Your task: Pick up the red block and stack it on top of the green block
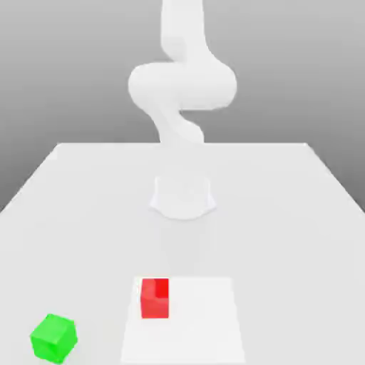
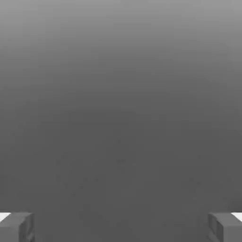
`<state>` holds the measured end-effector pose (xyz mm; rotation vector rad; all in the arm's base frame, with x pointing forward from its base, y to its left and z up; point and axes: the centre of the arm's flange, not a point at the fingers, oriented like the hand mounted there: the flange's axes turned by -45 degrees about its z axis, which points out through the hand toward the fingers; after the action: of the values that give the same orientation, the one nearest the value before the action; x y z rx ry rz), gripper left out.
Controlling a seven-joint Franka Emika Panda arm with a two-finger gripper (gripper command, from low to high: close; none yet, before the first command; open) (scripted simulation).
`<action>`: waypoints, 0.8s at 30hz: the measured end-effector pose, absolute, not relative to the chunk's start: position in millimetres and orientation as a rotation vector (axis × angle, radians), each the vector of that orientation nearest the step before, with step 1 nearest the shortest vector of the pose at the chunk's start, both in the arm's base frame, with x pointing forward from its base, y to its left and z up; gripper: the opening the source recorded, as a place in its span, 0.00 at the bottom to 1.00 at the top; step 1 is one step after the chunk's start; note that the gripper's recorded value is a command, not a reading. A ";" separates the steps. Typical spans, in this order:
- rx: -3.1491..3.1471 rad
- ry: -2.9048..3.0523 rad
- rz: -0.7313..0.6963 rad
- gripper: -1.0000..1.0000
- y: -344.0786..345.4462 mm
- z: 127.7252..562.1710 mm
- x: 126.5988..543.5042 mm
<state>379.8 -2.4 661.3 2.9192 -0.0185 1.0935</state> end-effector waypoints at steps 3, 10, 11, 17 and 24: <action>2.948 -0.013 0.909 0.50 -9.4 587.2 416.5; 3.019 0.003 0.521 0.50 -32.4 419.7 446.5; 3.030 0.005 0.467 0.50 -35.5 396.3 445.4; 3.103 0.020 0.149 0.50 -48.5 265.1 413.7; 3.142 0.024 0.004 0.50 -49.8 170.2 388.0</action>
<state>388.0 -49.8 170.2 3.1425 0.0241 0.0035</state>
